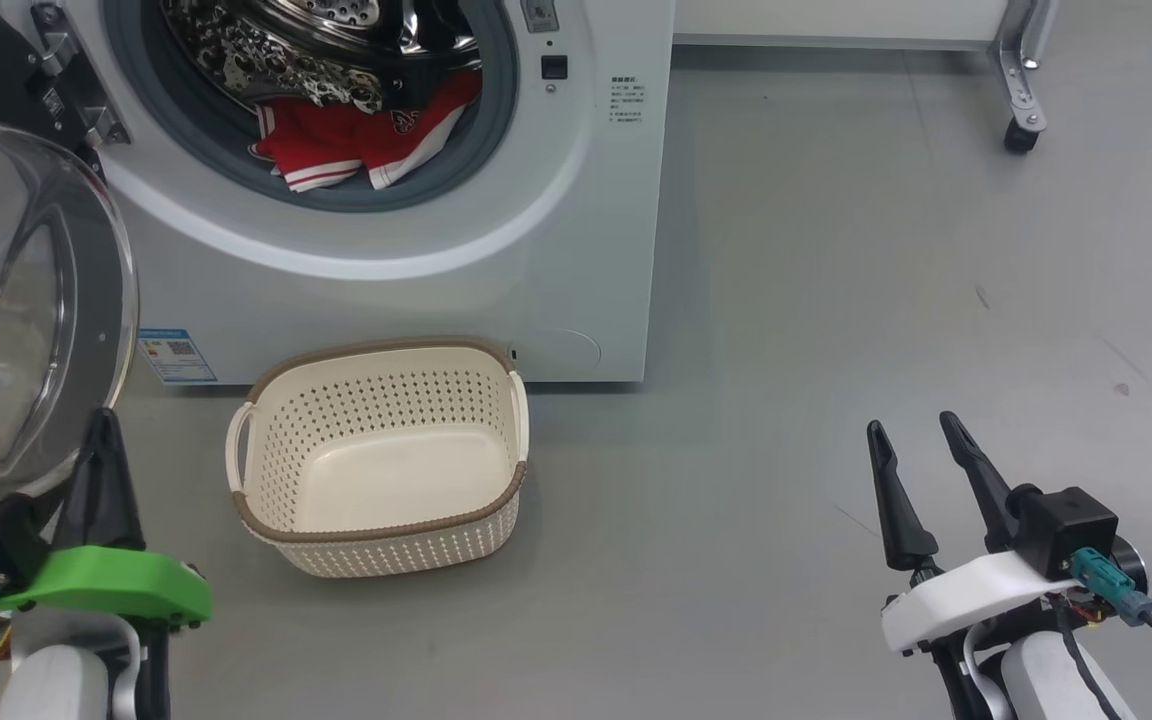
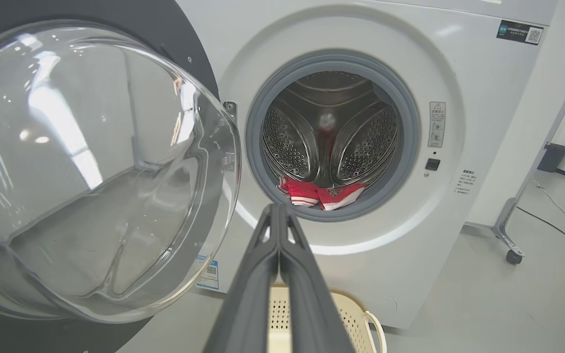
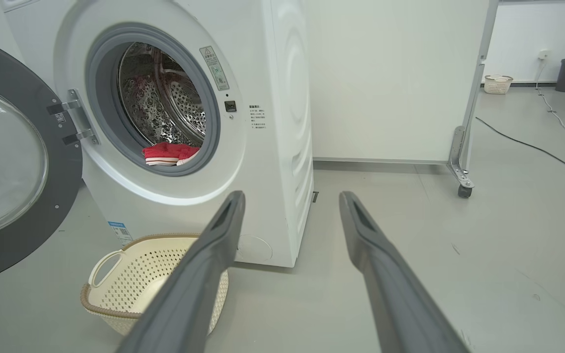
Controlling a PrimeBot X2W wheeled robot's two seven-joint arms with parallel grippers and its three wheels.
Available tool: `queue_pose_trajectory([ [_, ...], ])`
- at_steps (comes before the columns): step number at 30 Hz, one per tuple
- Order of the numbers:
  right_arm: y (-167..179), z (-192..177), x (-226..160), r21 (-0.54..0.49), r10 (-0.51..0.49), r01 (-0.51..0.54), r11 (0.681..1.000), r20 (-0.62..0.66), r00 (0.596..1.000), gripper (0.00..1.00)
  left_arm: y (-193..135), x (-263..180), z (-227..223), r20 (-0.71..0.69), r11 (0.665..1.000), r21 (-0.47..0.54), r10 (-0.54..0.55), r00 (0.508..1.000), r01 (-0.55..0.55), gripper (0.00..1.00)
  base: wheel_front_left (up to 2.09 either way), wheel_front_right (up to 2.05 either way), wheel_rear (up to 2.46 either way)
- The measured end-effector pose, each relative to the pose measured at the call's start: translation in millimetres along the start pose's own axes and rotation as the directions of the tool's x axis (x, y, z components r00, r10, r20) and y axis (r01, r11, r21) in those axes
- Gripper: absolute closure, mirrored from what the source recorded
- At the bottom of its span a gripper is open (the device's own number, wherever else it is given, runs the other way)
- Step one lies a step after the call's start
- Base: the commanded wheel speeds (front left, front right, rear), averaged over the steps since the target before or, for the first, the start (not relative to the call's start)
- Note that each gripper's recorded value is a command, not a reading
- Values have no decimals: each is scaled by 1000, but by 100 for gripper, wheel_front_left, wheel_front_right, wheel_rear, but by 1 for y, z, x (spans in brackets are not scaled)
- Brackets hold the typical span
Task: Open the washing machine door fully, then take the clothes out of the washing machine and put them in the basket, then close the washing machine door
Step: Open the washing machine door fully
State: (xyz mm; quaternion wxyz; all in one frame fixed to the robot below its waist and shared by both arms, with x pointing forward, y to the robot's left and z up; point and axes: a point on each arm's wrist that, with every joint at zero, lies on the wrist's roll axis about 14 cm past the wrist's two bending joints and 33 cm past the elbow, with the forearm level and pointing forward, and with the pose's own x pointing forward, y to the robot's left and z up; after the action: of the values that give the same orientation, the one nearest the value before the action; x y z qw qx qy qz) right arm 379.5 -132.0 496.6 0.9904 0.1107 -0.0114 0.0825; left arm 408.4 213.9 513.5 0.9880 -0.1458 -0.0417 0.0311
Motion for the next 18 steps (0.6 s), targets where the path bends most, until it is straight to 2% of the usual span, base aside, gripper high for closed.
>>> queue_pose_trajectory([
  [10,-9,10,-11,-3,-32,32,999,31,999,0,-32,-14,-20,-44,996,-37,-77,996,76,100,0,0,0],
  [18,-10,10,-11,-6,-34,35,999,33,999,0,-39,-21,-31,-74,995,-42,-95,993,93,100,0,0,0],
])
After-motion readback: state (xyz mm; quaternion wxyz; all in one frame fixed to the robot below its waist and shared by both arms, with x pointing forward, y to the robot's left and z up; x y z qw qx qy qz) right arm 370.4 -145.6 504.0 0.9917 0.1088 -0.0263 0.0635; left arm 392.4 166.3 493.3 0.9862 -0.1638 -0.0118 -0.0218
